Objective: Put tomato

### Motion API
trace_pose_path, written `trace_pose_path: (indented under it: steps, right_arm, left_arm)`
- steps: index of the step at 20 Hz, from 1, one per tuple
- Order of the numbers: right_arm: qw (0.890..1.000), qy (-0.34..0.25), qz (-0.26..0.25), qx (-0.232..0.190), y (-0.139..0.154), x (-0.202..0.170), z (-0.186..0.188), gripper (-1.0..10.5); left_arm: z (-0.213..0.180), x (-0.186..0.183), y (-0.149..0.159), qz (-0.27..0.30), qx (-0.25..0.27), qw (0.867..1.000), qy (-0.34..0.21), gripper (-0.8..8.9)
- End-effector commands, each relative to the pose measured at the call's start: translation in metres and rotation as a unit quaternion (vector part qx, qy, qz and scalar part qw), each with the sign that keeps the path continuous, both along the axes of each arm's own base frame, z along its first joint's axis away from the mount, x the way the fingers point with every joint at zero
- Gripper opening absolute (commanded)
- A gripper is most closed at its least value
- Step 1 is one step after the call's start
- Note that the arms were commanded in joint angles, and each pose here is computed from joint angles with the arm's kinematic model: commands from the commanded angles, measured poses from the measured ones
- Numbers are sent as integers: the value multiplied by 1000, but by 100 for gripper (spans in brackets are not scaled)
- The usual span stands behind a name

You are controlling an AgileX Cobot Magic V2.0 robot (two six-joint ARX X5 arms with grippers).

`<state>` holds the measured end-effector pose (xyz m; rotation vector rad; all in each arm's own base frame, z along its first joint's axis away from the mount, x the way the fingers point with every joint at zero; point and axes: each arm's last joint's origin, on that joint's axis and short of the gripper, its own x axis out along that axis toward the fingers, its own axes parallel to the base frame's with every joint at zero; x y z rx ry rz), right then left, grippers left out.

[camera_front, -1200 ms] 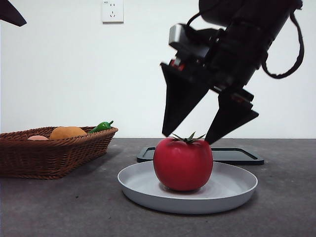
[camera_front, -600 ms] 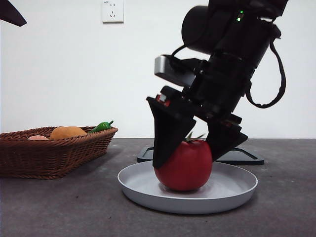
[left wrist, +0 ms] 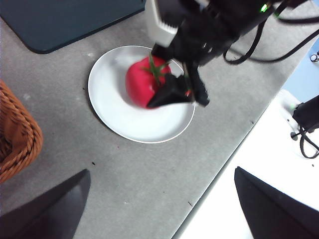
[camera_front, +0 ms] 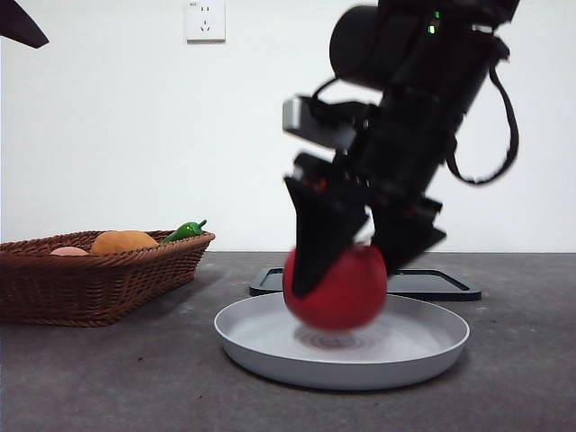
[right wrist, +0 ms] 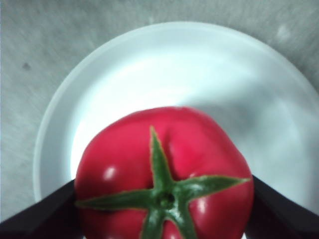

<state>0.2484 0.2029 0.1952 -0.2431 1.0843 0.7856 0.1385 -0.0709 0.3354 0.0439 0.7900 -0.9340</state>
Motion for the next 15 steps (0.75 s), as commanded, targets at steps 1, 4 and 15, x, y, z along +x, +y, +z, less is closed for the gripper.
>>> trace_pose_path:
  steps: [1, 4, 15]
  right_arm:
    - [998, -51, -1, 34, 6, 6, 37, 184]
    - [993, -106, -25, 45, 4, 22, 73, 181]
    - [980, -153, -124, 38, -30, 123, 76, 181]
  left_arm:
    - [5, 1, -1, -7, -6, 1000, -12, 464]
    - [5, 1, -1, -7, -6, 1000, -12, 464]
    - [5, 1, -1, -7, -6, 1000, -12, 465]
